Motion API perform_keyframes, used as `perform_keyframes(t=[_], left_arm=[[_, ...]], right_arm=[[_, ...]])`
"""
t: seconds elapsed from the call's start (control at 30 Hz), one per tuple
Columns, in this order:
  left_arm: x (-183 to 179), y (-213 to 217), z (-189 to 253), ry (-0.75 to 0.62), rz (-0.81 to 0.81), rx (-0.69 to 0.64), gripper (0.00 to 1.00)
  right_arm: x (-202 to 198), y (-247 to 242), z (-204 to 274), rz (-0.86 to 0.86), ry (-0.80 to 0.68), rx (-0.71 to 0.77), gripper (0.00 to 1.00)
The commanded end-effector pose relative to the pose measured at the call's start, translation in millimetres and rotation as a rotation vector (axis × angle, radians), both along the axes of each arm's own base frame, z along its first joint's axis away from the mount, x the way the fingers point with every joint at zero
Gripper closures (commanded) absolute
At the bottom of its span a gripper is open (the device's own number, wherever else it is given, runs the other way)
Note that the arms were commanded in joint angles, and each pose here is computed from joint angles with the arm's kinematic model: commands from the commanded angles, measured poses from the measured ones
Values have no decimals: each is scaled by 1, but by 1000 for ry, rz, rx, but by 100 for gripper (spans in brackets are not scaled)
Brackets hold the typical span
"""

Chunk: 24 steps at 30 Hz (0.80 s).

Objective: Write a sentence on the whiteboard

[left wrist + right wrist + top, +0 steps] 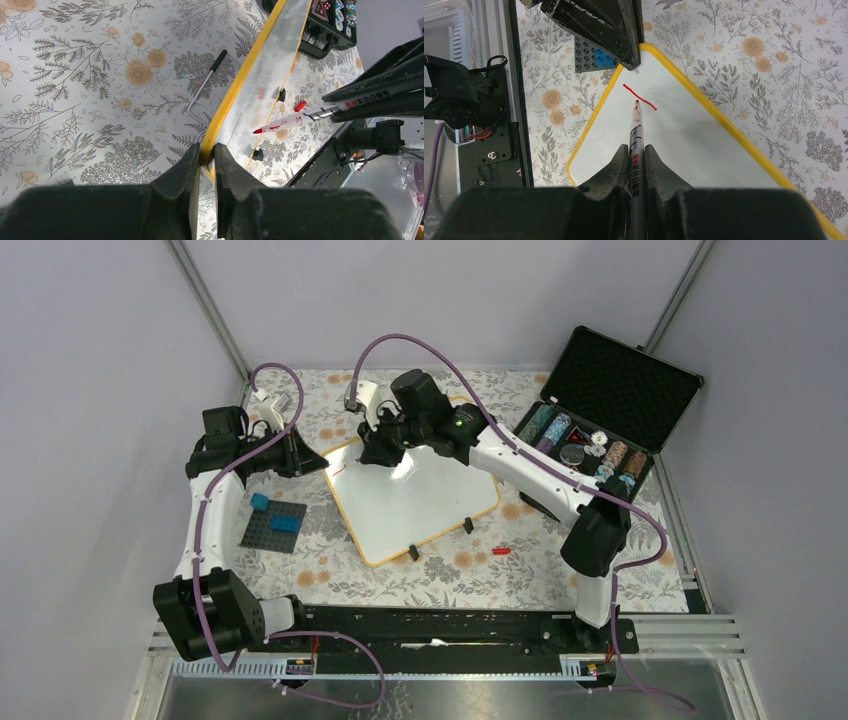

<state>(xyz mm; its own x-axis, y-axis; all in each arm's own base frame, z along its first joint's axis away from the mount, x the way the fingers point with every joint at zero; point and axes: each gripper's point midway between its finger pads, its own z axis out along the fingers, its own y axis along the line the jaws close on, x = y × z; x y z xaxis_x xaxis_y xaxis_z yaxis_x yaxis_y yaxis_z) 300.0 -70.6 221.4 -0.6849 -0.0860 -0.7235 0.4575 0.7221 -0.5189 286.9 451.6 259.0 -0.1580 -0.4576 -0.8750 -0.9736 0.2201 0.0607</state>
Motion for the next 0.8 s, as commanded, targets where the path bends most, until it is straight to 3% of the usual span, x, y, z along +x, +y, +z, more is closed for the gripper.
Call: perform_keyframes(t=[0.0,0.77], left_arm=[[6,3,12,-67,-4,16,100],[7,3,12,-66,-3,19,100]], right_arm=[[-4,9,9,16,-4,19,100],[3,8,-15,-6,-12,-38,100]])
